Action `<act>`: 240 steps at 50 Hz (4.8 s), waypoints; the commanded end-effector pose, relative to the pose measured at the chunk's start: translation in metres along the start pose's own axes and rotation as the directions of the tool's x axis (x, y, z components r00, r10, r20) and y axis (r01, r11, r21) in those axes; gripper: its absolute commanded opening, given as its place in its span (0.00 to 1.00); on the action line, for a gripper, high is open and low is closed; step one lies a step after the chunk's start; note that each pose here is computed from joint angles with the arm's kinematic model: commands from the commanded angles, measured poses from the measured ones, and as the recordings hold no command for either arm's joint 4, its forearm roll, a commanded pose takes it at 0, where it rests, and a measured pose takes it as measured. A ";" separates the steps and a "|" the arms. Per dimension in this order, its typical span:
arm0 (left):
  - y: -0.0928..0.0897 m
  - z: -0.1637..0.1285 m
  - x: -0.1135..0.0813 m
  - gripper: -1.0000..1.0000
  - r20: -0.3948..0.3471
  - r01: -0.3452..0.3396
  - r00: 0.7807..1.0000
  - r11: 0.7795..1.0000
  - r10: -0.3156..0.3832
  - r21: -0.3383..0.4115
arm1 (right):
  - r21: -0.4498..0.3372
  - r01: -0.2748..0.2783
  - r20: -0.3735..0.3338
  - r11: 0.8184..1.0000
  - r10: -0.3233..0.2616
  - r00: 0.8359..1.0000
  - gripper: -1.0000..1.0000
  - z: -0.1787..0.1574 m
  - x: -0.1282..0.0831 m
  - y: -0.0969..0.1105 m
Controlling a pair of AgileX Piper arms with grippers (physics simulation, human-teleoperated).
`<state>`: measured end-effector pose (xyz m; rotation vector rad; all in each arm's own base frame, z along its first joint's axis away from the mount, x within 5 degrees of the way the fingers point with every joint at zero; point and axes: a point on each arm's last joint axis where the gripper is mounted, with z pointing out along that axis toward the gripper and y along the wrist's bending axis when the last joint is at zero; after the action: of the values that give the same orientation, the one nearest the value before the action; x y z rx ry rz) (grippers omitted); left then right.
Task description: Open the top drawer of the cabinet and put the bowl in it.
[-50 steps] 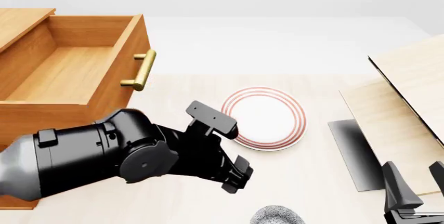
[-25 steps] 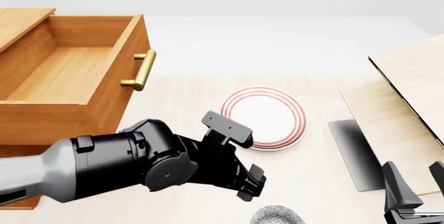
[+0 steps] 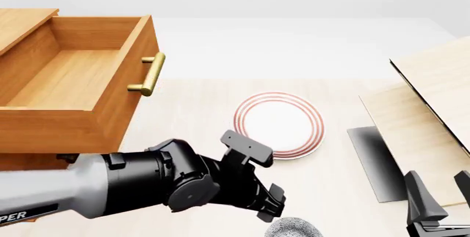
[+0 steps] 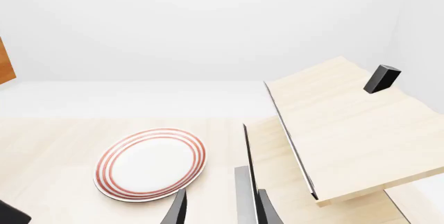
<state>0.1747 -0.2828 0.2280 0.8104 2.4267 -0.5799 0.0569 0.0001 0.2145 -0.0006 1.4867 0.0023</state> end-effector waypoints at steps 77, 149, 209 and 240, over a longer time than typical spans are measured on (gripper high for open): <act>-0.015 0.072 0.037 1.00 -0.104 0.053 0.993 0.999 -0.053 -0.001 | 0.000 0.000 0.000 1.000 0.000 1.000 1.00 0.000 0.000 0.000; -0.009 0.019 0.003 0.00 0.061 0.112 0.991 0.992 -0.115 0.053 | 0.000 0.000 0.000 1.000 0.000 1.000 1.00 0.000 0.000 0.000; 0.023 -0.052 -0.092 0.00 0.178 0.243 0.955 0.970 -0.237 -0.010 | 0.001 0.000 0.000 1.000 0.000 1.000 1.00 0.000 0.000 0.000; 0.067 -0.113 -0.157 0.00 0.259 0.281 0.934 0.954 -0.247 -0.106 | 0.001 0.000 0.000 1.000 0.000 1.000 1.00 0.000 0.000 0.000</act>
<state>0.2746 -0.2538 0.3669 0.3617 2.3533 -0.5900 0.0569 0.0001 0.2145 -0.0006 1.4867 0.0023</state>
